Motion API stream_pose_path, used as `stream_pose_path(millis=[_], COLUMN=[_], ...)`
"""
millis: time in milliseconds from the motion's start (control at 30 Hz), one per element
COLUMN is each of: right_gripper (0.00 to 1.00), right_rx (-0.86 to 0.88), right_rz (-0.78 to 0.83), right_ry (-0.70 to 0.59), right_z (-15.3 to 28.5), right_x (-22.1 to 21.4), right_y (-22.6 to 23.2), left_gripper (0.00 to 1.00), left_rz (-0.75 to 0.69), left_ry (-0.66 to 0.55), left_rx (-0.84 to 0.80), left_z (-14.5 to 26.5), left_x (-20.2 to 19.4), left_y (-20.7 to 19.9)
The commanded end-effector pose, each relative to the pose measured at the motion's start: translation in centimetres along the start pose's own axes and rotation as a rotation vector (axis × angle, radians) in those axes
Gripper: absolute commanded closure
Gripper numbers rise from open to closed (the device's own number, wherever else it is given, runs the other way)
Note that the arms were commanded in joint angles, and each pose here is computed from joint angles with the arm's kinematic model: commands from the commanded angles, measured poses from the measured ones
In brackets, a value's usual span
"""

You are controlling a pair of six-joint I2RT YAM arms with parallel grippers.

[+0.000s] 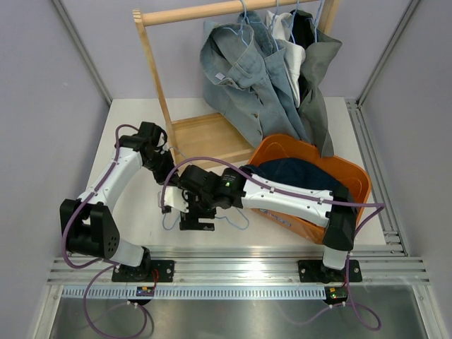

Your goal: Remove the skirt from the hanger

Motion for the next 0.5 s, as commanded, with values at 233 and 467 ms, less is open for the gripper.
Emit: stream_pose_path(millis=[233,467], right_gripper=[0.17,0.06], right_rx=[-0.185,-0.091], right_rz=[-0.035,-0.042], right_ry=[0.074,-0.052], right_z=[-1.3,2.0], right_x=[-2.0,1.4], right_y=[-1.9,-1.0], left_gripper=[1.00,1.00], left_rz=[-0.002,-0.022], left_ry=[-0.034,-0.070], left_rx=[-0.077,0.021], left_z=[1.3,0.4], left_x=[0.6,0.9], left_y=[-1.5,0.2])
Point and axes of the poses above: each gripper's point midway between its finger pads, its own z axis back along the fingers, its own y axis along the line the jaws close on, x = y × z, the point moved 4 cm from there along z, back along the fingers, and after that the axes turned 15 degrees about -z, right-handed, at the moved point
